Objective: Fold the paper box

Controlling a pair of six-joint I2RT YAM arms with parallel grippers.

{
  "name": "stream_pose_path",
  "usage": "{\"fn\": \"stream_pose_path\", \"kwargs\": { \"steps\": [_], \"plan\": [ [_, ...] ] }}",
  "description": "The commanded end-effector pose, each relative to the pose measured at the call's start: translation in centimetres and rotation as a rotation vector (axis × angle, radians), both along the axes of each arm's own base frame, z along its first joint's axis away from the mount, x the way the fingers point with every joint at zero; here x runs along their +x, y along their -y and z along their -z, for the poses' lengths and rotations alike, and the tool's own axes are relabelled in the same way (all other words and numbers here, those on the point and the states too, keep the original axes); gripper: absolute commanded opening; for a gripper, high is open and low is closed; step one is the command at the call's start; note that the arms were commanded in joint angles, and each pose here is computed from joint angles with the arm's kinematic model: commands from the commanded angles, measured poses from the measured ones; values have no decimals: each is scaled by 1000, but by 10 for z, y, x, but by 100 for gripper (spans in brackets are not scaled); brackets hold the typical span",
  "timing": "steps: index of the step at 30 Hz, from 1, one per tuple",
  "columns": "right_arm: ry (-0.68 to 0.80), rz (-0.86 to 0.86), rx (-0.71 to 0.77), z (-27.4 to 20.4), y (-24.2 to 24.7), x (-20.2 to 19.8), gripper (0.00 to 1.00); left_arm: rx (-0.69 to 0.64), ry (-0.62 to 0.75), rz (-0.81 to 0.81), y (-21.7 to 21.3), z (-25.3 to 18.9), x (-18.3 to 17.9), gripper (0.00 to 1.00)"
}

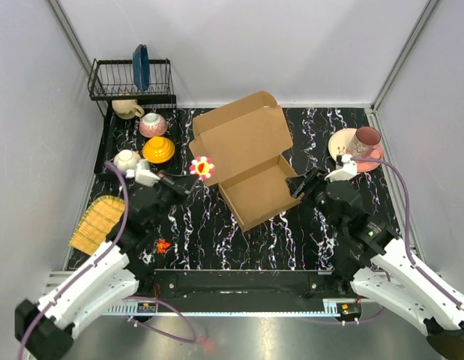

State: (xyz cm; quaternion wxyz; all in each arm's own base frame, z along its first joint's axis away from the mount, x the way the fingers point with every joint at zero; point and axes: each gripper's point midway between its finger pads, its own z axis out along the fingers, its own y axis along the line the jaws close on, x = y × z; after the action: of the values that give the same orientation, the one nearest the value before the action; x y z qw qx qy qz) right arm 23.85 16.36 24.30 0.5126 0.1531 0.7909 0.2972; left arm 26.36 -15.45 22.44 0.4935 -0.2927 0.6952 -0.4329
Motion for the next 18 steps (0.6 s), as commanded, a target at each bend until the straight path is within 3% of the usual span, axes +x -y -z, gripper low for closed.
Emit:
{"fn": "stream_pose_path", "kwargs": {
  "steps": [1,6,9,12,18],
  "plan": [
    [115,73,-53,-42,25,2,63,60,75,267,81,-48,-10,0],
    [167,142,-155,-66,50,1,63,239,-38,498,182,-8,-16,0],
    [156,171,-189,-68,59,0,63,296,-124,581,213,30,-12,0],
    [155,176,-195,-68,62,-2,63,381,-206,575,222,67,1,0],
    [153,173,-200,-65,63,-3,63,397,-273,556,227,98,41,1]
  ]
}}
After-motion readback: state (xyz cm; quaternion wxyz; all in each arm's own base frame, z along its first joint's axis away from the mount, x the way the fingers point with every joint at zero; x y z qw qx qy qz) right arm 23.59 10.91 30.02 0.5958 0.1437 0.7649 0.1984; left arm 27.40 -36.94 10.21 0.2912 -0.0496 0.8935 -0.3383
